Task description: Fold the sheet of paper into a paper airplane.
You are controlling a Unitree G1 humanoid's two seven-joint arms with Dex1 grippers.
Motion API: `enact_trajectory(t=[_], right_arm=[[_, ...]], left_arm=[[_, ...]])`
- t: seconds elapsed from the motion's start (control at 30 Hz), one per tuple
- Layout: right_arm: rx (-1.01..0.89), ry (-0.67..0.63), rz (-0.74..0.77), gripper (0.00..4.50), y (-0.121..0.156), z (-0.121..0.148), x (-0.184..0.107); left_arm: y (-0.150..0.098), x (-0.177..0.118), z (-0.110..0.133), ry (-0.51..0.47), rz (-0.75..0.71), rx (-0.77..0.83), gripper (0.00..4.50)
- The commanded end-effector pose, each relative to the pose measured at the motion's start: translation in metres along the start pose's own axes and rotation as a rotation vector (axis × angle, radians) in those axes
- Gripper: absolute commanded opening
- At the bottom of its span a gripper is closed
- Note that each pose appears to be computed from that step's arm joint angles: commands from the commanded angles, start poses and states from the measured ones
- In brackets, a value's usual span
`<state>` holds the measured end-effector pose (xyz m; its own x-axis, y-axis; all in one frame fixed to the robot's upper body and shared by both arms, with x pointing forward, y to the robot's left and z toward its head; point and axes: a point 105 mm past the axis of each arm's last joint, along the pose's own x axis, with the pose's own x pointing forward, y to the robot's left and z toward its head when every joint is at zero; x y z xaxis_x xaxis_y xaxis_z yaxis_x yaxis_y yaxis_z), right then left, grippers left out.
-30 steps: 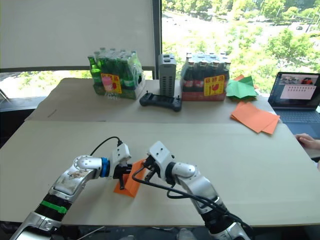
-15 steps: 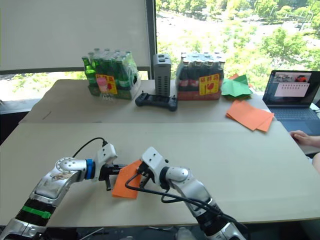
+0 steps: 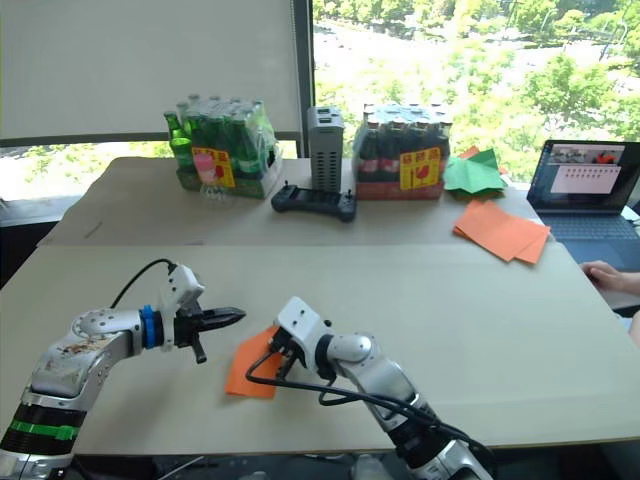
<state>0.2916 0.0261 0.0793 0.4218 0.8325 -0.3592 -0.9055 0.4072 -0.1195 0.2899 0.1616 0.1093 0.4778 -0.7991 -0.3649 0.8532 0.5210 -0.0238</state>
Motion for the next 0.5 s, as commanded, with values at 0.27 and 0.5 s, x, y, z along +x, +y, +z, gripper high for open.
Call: enact_trajectory(t=[0.27, 0.5], right_arm=[[-0.029, -0.001, 0.013, 0.00, -0.002, 0.003, -0.002], [-0.033, -0.072, 0.000, 0.00, -0.017, 0.016, -0.010]], left_arm=[[-0.009, 0.010, -0.051, 0.140, -0.047, 0.023, 0.01], [-0.013, 0.017, -0.062, 0.156, -0.075, 0.032, 0.01]])
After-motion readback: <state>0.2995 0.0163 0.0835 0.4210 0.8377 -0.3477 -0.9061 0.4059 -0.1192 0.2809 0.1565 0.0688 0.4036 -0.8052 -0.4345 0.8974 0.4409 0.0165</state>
